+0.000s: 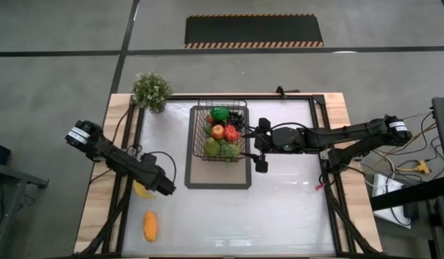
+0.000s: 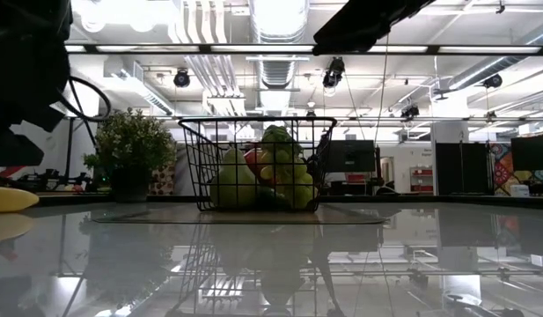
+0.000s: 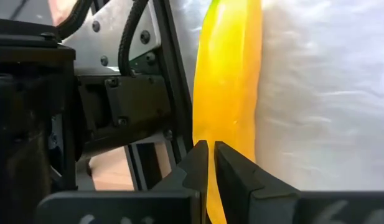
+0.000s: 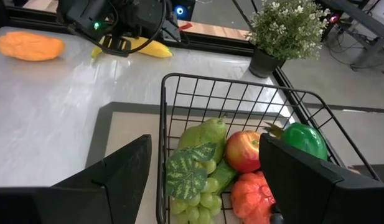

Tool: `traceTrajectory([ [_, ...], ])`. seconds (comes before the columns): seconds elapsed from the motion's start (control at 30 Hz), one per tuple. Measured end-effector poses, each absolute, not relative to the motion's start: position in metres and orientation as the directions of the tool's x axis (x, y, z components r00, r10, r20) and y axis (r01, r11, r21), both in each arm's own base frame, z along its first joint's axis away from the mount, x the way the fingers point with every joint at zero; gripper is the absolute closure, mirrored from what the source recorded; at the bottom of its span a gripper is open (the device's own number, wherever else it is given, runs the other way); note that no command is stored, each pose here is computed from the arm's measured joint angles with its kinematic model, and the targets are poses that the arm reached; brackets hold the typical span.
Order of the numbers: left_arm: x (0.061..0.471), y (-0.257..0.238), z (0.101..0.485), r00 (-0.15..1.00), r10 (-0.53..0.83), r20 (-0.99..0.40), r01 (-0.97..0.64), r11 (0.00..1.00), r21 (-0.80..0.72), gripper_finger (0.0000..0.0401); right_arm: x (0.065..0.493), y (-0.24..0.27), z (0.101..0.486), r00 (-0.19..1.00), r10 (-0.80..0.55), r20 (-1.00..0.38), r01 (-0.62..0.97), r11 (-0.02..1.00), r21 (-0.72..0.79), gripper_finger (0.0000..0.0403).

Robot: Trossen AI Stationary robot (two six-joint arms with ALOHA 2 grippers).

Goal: Build produce basket
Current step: Put the banana into the black wire basket

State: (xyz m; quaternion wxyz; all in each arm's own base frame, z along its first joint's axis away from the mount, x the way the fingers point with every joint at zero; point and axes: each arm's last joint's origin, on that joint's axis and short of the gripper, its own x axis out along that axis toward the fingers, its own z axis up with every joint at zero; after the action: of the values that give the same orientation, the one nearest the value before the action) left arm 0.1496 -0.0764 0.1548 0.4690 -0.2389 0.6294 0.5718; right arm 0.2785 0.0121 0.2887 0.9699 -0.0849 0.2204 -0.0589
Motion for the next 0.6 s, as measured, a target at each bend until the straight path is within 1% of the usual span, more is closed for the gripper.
traceTrajectory([
  [0.13,0.154,-0.079,0.149,-0.477,0.251,-0.842,-0.816,0.229,0.531,0.0387,0.278,0.012,0.287,0.894,-0.152,-0.422,0.075,0.978,-0.192,0.0124],
  [0.27,0.163,-0.083,0.149,-0.462,0.247,-0.852,-0.817,0.254,0.517,0.0387,0.278,0.012,0.285,0.892,-0.152,-0.427,0.074,0.978,-0.194,0.0124],
  [0.3,0.166,-0.084,0.150,-0.452,0.240,-0.859,-0.823,0.261,0.505,0.0387,0.278,0.012,0.285,0.891,-0.152,-0.427,0.074,0.978,-0.194,0.0124],
  [0.37,0.175,-0.089,0.154,-0.390,0.199,-0.899,-0.854,0.287,0.434,0.0387,0.278,0.012,0.285,0.892,-0.152,-0.426,0.074,0.978,-0.194,0.0124],
  [0.5,0.181,-0.092,0.165,-0.350,0.189,-0.917,-0.866,0.308,0.394,0.0387,0.278,0.012,0.285,0.892,-0.152,-0.426,0.074,0.978,-0.194,0.0124],
  [0.53,0.182,-0.092,0.167,-0.343,0.186,-0.921,-0.868,0.313,0.386,0.0387,0.278,0.012,0.285,0.892,-0.152,-0.425,0.074,0.978,-0.194,0.0124],
  [0.6,0.179,-0.091,0.171,-0.368,0.196,-0.909,-0.853,0.319,0.414,0.0387,0.278,0.012,0.286,0.893,-0.152,-0.424,0.072,0.978,-0.198,0.0124],
])
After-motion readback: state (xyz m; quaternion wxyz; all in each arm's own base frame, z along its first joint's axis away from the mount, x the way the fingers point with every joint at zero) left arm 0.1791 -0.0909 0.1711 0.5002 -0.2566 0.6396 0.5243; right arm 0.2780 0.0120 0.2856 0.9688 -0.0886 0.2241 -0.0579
